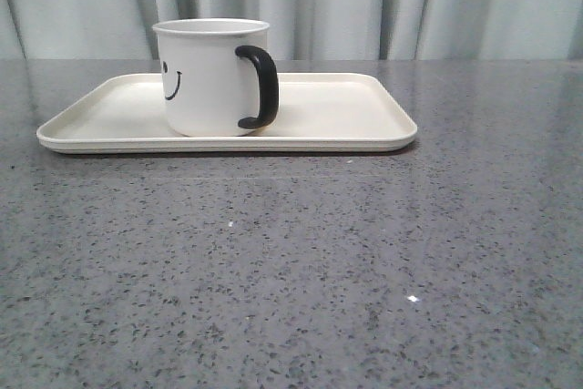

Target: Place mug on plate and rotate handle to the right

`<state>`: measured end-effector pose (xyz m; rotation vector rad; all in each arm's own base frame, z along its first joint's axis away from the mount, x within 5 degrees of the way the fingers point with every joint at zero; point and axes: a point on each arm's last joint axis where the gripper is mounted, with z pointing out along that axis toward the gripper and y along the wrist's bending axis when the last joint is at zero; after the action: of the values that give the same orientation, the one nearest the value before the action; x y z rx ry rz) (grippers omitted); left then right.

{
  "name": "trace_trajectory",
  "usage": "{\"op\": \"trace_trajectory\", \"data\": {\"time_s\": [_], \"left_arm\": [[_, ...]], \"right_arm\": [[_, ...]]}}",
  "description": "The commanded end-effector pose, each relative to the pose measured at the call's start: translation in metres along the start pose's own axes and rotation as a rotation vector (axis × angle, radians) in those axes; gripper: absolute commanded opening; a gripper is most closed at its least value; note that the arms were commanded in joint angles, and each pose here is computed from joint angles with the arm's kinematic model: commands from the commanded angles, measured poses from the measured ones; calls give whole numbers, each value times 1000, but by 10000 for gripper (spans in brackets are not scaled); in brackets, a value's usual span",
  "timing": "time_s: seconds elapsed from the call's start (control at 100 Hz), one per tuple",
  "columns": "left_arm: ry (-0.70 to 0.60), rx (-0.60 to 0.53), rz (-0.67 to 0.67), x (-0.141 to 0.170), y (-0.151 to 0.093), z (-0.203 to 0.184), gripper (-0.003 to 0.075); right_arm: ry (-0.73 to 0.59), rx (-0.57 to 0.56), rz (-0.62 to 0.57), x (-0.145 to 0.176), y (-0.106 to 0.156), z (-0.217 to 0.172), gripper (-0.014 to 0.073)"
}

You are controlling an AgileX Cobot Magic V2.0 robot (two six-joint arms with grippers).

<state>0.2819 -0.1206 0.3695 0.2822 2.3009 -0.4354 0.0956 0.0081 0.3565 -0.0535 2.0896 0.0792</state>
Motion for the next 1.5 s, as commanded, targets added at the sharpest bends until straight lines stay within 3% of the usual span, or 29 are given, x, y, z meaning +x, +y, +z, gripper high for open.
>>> {"op": "trace_trajectory", "data": {"time_s": [0.0,0.13,0.32,0.67,1.07,1.17,1.49], "left_arm": [[-171,2,2,11,2,-33,448],[-269,-11,-9,42,9,-58,448],[-300,-66,-46,85,26,-82,448],[-375,-228,-125,134,55,-107,448],[-390,-269,-143,140,61,-109,447],[-392,-269,-143,140,61,-109,439],[-392,-269,-143,140,61,-109,439]], "right_arm": [[-97,4,-2,-15,0,-4,574],[-96,4,-2,-15,0,-4,574],[-96,5,-2,-15,0,-4,574],[-93,5,-2,-14,0,-3,574],[-92,-20,24,-16,2,-1,574],[-68,-66,59,-22,6,6,574],[-27,-284,-8,-76,40,41,574]]}}
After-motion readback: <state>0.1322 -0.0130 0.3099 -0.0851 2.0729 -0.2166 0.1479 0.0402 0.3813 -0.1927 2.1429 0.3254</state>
